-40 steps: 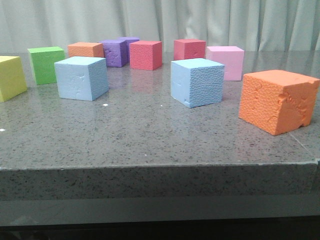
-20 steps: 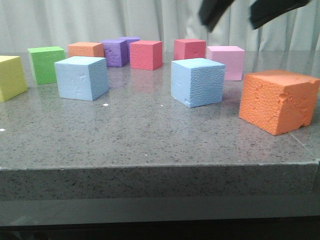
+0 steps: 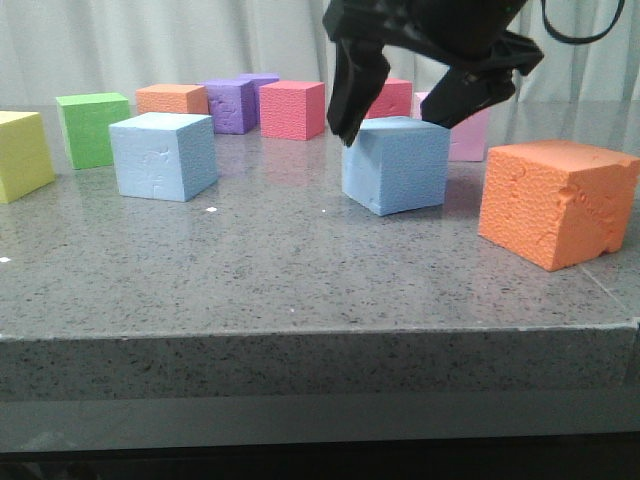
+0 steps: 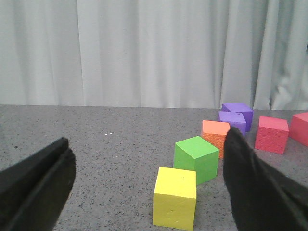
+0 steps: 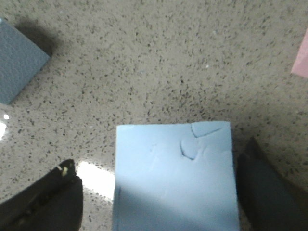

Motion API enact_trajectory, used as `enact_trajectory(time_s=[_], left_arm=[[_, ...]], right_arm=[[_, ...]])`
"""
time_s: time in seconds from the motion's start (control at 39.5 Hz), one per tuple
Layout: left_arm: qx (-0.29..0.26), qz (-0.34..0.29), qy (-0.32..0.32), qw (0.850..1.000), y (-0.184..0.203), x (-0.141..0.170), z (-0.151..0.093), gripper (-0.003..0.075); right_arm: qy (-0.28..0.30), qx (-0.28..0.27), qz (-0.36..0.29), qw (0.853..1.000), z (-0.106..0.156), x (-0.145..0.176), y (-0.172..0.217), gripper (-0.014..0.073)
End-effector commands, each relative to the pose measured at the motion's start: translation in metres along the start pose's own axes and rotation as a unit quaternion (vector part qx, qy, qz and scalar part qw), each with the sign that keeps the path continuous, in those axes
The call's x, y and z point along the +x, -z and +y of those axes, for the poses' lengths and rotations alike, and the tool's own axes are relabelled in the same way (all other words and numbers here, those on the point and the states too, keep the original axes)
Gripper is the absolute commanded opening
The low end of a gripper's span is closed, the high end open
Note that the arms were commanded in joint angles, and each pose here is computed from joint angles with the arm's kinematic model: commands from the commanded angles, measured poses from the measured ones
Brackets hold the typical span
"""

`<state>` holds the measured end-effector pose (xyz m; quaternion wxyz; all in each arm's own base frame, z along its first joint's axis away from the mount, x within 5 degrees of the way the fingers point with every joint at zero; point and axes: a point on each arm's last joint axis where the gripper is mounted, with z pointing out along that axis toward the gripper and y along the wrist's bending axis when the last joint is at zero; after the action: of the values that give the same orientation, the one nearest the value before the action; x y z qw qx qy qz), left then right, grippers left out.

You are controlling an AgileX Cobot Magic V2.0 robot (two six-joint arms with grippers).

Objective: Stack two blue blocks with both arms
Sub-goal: 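Lower the right gripper onto the light blue cube farther from the robot and grasp it, then carry the light blue cube with the right gripper toward the other blue cube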

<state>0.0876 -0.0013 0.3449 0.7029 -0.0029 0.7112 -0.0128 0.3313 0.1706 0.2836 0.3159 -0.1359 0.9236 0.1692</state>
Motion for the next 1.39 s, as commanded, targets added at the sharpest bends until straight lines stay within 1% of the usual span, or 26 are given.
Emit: enact_trajectory(time_s=[0.0,0.08,0.1,0.28,0.33,0.4,0.51,0.68,0.81,0.96,1.11,1.26,1.29,1.37], left_arm=[[-0.001,-0.052,0.004,0.999,0.000,-0.017,0.000,0.0599],[-0.001,-0.052,0.004,0.999,0.000,-0.017,0.000,0.0599],[-0.001,-0.052,0.004,0.999,0.000,-0.017,0.000,0.0599],[-0.001,-0.052,0.004,0.999,0.000,-0.017,0.000,0.0599],[-0.001,-0.052,0.004,0.999,0.000,-0.017,0.000,0.0599],[-0.001,-0.052,0.004,0.999,0.000,-0.017,0.000,0.0599],[-0.001,-0.052,0.004,0.999,0.000,-0.017,0.000,0.0599],[-0.001,-0.052,0.004,0.999,0.000,-0.017,0.000,0.0599],[-0.001,-0.052,0.004,0.999,0.000,-0.017,0.000,0.0599],[-0.001,-0.052,0.004,0.999,0.000,-0.017,0.000,0.0599],[-0.001,-0.052,0.004,0.999,0.000,-0.017,0.000,0.0599],[-0.001,-0.052,0.004,0.999,0.000,-0.017,0.000,0.0599],[-0.001,-0.052,0.004,0.999,0.000,-0.017,0.000,0.0599],[-0.001,-0.052,0.004,0.999,0.000,-0.017,0.000,0.0599]], right_arm=[[0.003,-0.009,-0.050,0.999,0.004,-0.016,0.016,0.0647],[0.003,-0.009,-0.049,0.999,0.004,-0.016,0.015,0.0633],[0.003,-0.009,-0.049,0.999,0.004,-0.016,0.015,0.0613],[0.003,-0.009,-0.049,0.999,0.005,-0.016,0.016,0.0372],[0.003,-0.010,-0.051,0.999,0.005,-0.016,0.018,0.0344],[0.005,-0.012,-0.060,0.998,0.007,-0.018,0.023,0.0343],[0.015,-0.023,-0.076,0.997,0.017,-0.019,0.034,0.0343],[0.049,-0.061,-0.086,0.993,0.054,-0.013,0.043,0.0343],[0.077,-0.090,-0.077,0.990,0.083,-0.003,0.037,0.0343],[0.095,-0.109,-0.076,0.987,0.104,0.006,0.027,0.0343],[0.098,-0.106,-0.056,0.988,0.106,0.011,0.012,0.0343],[0.099,-0.105,-0.048,0.988,0.106,0.013,0.010,0.0368],[0.100,-0.105,-0.047,0.988,0.106,0.013,0.010,0.0378],[0.101,-0.104,-0.039,0.989,0.105,0.015,0.010,0.0450]])
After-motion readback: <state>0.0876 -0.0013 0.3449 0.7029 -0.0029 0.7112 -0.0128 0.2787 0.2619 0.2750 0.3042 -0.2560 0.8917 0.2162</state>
